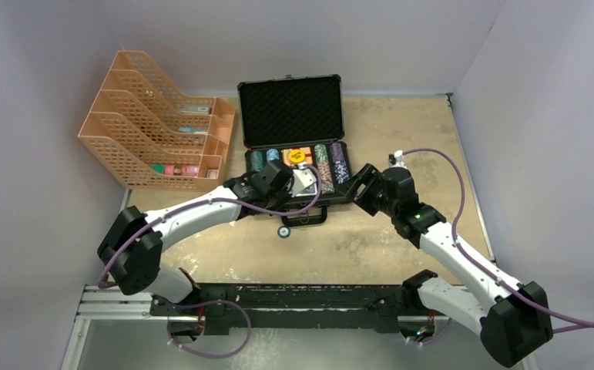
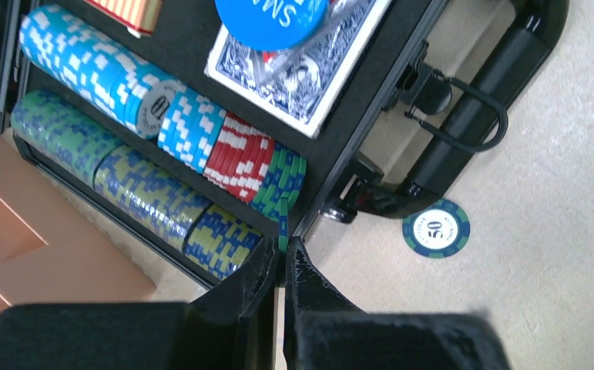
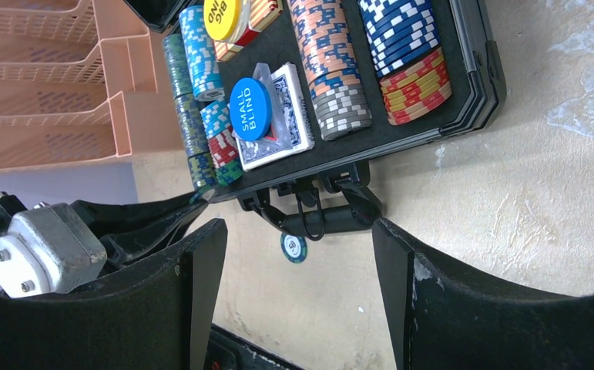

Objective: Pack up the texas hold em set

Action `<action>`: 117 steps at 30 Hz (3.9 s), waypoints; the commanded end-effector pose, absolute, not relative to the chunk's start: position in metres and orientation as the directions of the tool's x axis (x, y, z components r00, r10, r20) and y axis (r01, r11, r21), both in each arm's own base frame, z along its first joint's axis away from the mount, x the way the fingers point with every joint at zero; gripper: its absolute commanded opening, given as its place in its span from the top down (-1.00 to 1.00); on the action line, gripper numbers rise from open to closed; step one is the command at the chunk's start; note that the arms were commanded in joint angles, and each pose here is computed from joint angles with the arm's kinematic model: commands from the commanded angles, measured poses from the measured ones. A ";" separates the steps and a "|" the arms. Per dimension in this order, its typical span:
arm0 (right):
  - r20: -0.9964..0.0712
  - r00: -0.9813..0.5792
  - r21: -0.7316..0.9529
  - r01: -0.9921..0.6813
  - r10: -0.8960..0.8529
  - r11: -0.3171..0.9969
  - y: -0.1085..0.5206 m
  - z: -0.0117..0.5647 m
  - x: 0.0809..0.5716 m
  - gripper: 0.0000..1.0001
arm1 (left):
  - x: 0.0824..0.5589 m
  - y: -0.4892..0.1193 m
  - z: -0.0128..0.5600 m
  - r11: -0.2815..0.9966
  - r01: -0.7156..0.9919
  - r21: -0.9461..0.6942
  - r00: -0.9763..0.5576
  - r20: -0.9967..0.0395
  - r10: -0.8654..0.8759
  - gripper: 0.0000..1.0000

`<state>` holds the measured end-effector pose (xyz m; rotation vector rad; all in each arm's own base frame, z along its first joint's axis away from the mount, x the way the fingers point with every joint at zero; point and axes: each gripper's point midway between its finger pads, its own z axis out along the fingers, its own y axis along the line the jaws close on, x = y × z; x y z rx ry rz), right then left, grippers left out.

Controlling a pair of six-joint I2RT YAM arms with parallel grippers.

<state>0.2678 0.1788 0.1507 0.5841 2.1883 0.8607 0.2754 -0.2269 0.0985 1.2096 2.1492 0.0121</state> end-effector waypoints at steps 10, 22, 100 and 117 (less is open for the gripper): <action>-0.456 -0.642 0.723 0.136 0.616 0.677 0.176 0.149 0.267 -0.44 | 0.315 -0.238 0.120 0.620 0.673 0.403 -0.325 -0.592 0.737 1.00; -0.455 -0.644 0.725 0.133 0.615 0.676 0.176 0.148 0.267 -0.44 | 0.275 -0.270 0.141 0.507 0.838 0.203 -0.258 -0.671 0.695 1.00; -0.530 -0.844 -0.032 -0.075 -0.080 0.997 0.337 0.038 0.217 -0.46 | 0.283 -0.117 0.299 0.999 0.032 -0.007 -0.082 -0.997 -0.004 0.34; -0.475 -0.863 -0.071 -0.157 -0.172 0.985 0.345 0.008 0.213 0.00 | 0.282 -0.110 0.292 0.999 0.007 0.034 -0.095 -0.995 0.034 0.35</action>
